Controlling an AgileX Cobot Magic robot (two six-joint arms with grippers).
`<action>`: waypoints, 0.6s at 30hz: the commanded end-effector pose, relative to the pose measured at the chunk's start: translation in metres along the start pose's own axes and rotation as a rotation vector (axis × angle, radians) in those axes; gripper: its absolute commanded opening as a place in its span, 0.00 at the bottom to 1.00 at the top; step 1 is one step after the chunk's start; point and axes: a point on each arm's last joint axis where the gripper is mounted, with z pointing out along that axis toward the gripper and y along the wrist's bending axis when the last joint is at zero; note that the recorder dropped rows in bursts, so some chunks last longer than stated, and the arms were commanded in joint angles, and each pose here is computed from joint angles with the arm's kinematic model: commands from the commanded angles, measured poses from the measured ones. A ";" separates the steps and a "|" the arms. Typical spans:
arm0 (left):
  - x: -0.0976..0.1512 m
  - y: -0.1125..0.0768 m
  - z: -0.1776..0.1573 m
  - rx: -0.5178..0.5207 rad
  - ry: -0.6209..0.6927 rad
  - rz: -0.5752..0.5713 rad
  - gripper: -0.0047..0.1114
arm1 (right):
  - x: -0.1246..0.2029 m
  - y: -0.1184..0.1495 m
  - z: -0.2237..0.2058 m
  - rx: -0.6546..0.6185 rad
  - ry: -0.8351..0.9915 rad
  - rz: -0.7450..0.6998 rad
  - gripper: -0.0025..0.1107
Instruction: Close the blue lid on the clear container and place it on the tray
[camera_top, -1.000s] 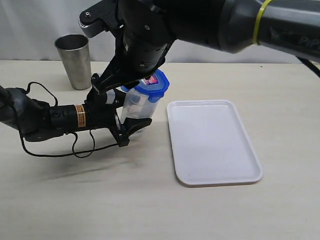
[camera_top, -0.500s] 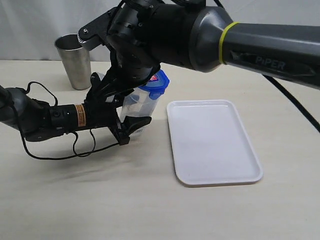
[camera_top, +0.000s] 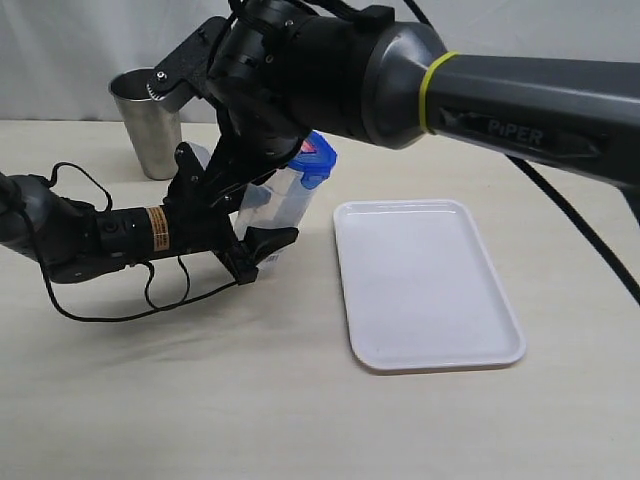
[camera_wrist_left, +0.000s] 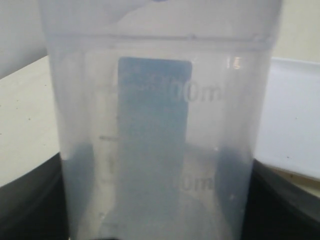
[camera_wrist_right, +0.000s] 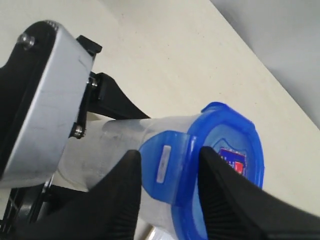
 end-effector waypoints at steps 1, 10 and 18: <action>-0.002 -0.007 -0.001 0.066 -0.008 0.064 0.04 | 0.022 0.015 0.031 -0.041 0.153 -0.010 0.28; -0.003 -0.009 -0.001 0.087 -0.022 0.073 0.04 | 0.031 0.017 0.047 0.033 0.221 -0.063 0.28; -0.003 -0.009 -0.001 0.088 -0.024 0.073 0.04 | 0.023 0.013 0.034 -0.007 0.158 -0.052 0.28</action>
